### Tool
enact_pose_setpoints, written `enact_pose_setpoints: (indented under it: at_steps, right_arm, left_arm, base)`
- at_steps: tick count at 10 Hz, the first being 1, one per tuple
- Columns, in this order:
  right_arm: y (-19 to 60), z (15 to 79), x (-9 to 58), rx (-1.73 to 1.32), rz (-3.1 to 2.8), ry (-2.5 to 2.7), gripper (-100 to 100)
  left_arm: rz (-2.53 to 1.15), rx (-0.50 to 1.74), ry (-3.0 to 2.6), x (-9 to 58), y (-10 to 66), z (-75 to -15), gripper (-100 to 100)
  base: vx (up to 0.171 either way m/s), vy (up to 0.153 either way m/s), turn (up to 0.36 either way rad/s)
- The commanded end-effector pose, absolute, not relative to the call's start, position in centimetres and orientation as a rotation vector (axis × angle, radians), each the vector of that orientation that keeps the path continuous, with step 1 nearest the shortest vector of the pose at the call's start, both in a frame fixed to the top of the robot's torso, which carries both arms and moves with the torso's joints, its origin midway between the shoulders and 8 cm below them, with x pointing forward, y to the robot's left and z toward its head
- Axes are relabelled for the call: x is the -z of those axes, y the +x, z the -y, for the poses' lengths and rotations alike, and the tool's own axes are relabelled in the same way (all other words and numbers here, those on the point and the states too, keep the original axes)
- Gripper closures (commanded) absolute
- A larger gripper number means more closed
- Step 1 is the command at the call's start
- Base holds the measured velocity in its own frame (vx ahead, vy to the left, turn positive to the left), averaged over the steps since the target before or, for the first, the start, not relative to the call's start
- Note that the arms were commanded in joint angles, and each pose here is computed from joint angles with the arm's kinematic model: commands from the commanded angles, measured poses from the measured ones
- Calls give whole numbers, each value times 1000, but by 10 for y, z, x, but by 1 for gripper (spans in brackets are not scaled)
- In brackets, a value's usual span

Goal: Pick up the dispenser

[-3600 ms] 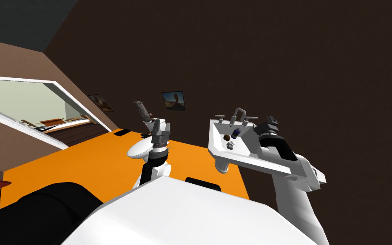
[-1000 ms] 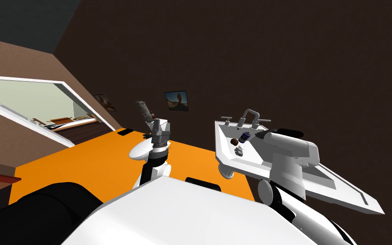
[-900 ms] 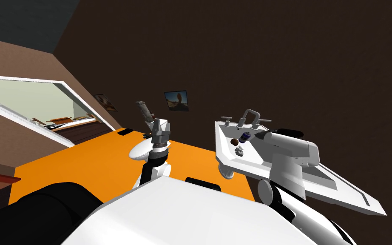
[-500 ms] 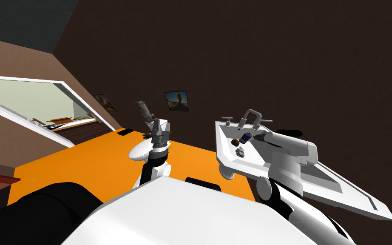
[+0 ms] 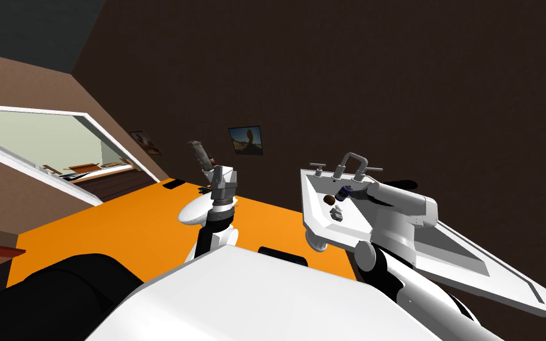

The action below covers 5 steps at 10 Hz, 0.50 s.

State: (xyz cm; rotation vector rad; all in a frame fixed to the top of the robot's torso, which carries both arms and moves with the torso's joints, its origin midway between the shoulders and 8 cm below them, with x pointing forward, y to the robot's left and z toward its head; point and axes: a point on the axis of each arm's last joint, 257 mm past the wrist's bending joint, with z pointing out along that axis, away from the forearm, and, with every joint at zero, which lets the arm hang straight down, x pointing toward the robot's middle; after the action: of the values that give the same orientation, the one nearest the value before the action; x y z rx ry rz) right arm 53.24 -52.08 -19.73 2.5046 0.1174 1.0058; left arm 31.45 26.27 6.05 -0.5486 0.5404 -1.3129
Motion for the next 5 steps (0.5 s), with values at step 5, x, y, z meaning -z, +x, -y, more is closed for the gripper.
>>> enact_pose_setpoints:
  at_steps: [5]
  right_arm:
    - [516, 497, 241, -884, -31, 2729, -100]
  left_arm:
    - [-540, 1313, -549, -60, 315, -263, 0]
  base:
    - [32, 17, -4]
